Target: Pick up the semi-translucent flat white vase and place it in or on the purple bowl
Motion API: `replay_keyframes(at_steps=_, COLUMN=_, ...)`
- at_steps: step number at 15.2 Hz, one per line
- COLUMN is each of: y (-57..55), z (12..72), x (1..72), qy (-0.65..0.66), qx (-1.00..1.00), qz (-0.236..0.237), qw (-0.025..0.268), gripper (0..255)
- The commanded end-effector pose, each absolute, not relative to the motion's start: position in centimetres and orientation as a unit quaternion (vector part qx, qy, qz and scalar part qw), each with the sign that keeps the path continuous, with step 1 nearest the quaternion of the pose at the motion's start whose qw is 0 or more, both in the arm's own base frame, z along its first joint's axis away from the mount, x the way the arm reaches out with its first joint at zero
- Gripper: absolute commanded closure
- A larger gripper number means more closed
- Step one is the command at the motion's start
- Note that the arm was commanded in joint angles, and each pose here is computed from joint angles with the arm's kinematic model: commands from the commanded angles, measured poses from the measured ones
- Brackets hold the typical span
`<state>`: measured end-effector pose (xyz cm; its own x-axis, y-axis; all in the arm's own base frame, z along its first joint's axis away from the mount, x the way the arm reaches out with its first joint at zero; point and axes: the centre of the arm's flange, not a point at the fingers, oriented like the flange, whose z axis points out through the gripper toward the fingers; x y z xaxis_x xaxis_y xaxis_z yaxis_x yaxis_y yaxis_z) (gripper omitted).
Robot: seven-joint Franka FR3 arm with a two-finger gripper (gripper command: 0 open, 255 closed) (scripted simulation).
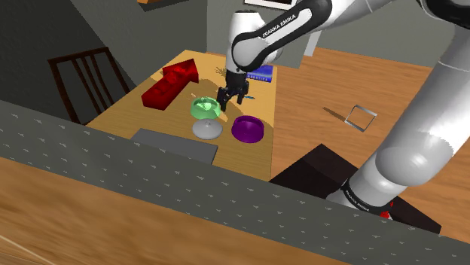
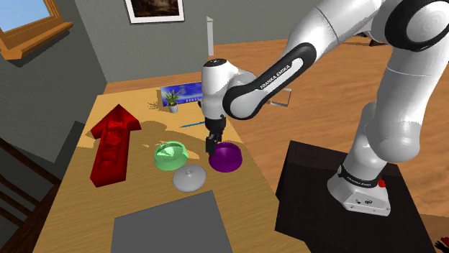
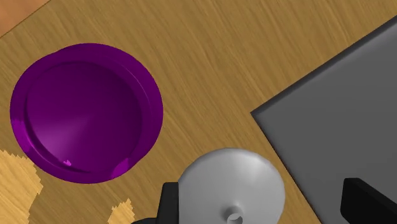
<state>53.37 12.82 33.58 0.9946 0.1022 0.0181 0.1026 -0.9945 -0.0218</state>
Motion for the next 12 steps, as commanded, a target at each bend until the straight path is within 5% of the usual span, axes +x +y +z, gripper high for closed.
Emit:
replay_keyframes(at_steps=1, y=13.3, z=31.7, x=55.0, qy=-0.053, qx=-0.998, qz=-0.01, qw=0.009, gripper=0)
replay_keyframes(at_steps=12, y=16.8, z=22.7, x=64.1, qy=-0.063, qx=-0.998, qz=-0.02, qw=0.0, gripper=0)
